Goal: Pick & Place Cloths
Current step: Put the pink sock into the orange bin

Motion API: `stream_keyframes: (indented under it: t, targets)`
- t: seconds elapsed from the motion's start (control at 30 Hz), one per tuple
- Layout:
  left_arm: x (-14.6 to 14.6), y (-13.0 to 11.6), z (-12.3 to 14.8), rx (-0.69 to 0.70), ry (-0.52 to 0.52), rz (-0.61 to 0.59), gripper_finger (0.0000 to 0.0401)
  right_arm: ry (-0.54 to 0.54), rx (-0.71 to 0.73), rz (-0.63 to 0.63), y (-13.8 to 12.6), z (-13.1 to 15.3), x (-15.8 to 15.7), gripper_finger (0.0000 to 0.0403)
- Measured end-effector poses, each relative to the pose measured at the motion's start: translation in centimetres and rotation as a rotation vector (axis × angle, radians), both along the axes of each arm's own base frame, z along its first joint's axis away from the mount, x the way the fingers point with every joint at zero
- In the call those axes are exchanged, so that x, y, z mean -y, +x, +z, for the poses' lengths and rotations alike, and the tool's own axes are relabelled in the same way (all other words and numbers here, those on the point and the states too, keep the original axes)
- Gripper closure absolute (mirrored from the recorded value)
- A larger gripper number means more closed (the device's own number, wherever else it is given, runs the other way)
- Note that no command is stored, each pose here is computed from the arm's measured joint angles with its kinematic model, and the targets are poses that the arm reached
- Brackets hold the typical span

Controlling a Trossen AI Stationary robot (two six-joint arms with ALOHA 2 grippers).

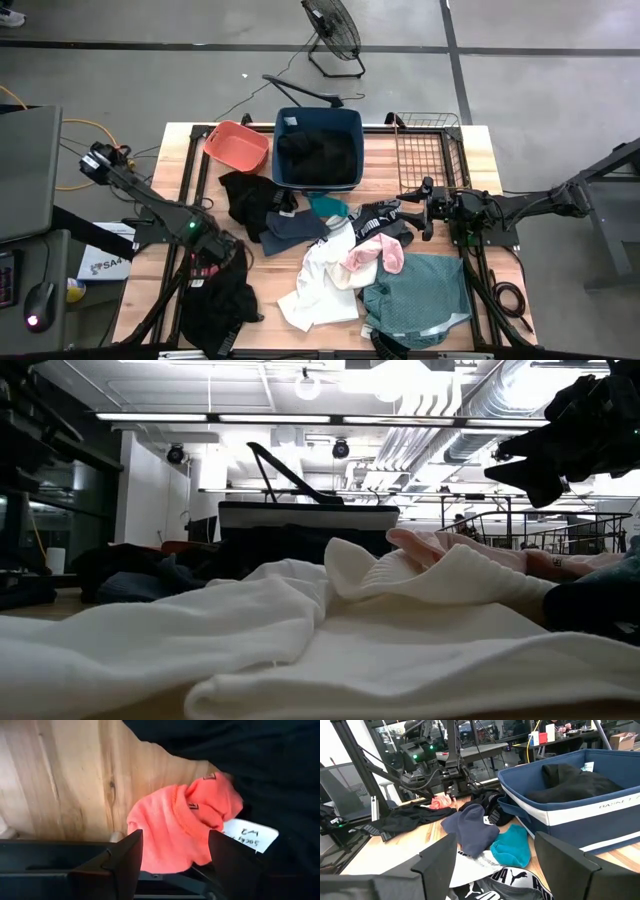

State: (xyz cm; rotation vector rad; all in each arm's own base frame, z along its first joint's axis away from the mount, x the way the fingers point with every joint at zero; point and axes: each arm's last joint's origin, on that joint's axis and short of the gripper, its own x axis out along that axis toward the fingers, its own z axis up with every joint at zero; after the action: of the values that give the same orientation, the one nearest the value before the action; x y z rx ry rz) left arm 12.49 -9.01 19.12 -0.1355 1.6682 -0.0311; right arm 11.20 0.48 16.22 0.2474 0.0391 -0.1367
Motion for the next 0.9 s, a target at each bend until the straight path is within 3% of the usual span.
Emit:
stream_keyframes:
  t: [0.57,0.7,0.9]
  targets:
    - [1.5,1.7,-3.9,-0.176,0.118,-0.048,0.019,0.0,0.0,0.0,0.0,0.0,0.0,0.0144]
    - [1.9,2.3,-4.8,-0.188,0.122,-0.05,0.0241,0.0,0.001,0.0,0.0,0.0,0.0,0.0144]
    - [2.1,2.5,-5.6,-0.216,0.143,-0.055,0.0375,0.0,0.0,0.0,0.0,0.0,0.0,0.0144]
